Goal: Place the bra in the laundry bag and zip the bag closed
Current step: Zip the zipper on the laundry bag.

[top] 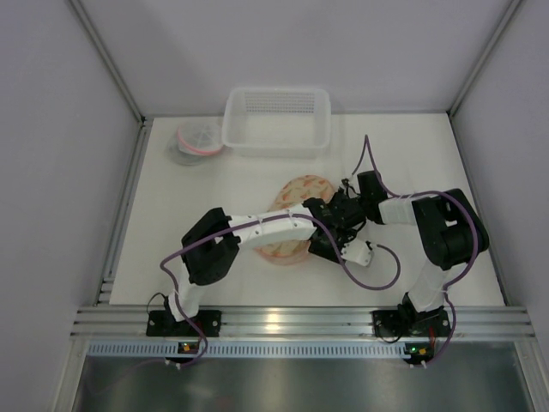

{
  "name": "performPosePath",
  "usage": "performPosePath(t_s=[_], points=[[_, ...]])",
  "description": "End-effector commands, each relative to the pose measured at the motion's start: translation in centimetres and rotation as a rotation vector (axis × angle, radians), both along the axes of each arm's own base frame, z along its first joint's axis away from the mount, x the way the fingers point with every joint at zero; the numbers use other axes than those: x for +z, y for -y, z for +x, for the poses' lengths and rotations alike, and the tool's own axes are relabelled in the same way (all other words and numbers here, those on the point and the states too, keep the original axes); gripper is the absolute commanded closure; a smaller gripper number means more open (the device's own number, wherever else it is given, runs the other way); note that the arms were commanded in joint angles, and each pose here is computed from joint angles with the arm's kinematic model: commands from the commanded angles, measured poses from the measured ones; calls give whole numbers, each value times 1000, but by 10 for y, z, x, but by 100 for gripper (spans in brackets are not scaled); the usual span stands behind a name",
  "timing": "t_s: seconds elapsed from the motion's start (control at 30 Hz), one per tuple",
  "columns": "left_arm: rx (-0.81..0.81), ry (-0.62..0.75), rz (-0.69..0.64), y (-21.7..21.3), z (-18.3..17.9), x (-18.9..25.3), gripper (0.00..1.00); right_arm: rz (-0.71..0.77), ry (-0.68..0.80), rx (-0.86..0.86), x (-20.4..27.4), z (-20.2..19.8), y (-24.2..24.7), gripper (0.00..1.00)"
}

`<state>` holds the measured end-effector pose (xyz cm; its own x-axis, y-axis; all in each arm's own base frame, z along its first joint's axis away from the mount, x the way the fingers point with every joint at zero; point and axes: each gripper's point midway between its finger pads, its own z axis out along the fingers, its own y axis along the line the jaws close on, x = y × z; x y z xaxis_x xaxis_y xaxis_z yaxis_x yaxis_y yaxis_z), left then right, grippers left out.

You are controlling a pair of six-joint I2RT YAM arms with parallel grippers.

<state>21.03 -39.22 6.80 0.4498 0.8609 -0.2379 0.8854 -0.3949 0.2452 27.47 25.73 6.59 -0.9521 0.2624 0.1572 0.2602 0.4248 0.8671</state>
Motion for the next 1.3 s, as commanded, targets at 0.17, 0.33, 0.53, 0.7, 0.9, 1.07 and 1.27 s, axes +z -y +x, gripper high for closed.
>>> performPosePath(t_s=[0.17,0.33,0.53,0.7,0.9,1.07,1.27], points=[[-11,71,123,-16,17,-6,45,-5,49,30,7,6,-7,100],[-15,81,163,-23,20,-12,50,-12,45,32,4,7,-7,100],[-13,79,176,-27,20,-13,63,-16,46,37,4,10,-7,100],[-4,62,165,-27,16,-12,91,-16,51,38,5,11,-8,100],[13,22,140,-30,6,-8,100,-12,63,38,8,16,-9,100],[26,-103,93,-31,-26,-8,100,-15,76,37,9,20,-8,100],[63,-249,76,-40,-64,-12,100,-21,83,29,8,24,-5,100]])
